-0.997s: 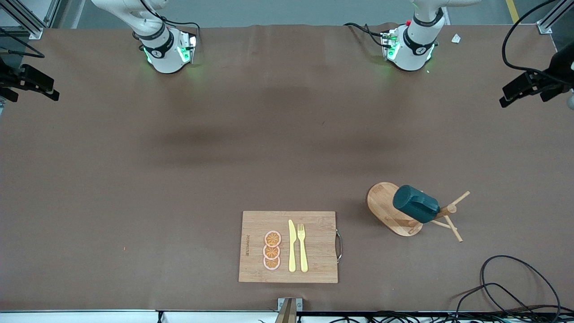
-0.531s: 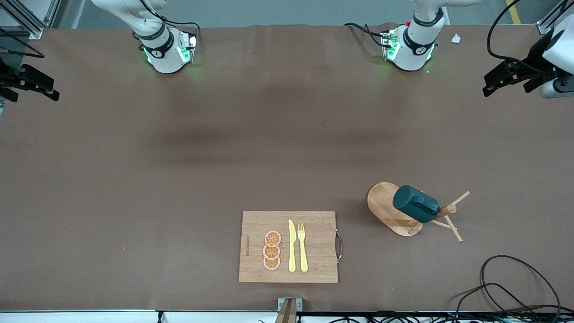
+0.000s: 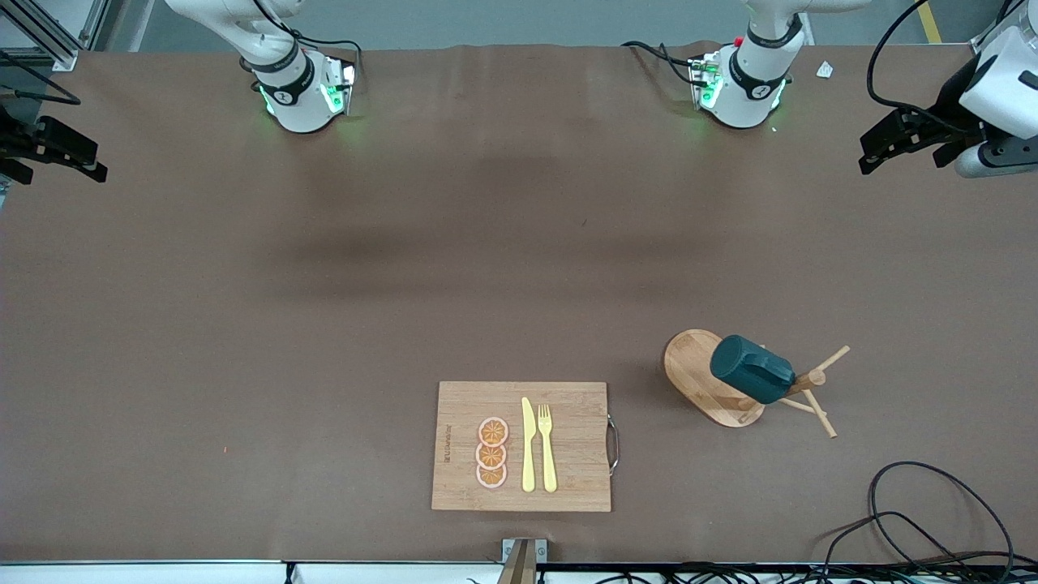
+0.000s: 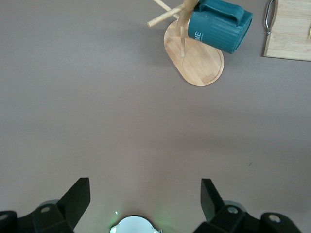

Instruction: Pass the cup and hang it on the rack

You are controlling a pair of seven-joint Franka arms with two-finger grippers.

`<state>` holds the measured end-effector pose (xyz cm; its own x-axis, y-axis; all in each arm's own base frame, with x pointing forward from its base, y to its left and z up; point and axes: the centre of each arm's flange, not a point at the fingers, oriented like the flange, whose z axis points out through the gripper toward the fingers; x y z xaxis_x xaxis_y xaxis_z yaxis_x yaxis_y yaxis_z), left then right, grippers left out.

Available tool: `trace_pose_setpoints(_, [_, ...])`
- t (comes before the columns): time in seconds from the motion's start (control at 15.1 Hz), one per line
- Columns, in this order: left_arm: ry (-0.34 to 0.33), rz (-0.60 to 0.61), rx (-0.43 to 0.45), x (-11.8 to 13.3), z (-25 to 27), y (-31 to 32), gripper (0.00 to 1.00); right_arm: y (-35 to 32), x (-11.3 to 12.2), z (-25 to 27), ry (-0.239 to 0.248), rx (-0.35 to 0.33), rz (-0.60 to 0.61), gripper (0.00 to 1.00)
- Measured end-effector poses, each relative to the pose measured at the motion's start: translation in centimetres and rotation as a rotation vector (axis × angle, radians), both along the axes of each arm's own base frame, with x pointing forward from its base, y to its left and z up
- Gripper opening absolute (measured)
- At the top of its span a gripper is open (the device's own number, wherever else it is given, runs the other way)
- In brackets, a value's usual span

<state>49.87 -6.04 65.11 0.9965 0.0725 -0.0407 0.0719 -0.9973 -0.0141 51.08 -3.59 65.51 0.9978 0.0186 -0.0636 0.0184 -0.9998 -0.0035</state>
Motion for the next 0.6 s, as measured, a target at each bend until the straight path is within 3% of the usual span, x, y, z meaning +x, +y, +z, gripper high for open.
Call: trace_pose_setpoints(0.6, [-0.011, -0.113, -0.005, -0.01, 0.46, -0.36, 1.00, -0.18, -0.01, 0.00, 0.001, -0.015, -0.001, 1.00])
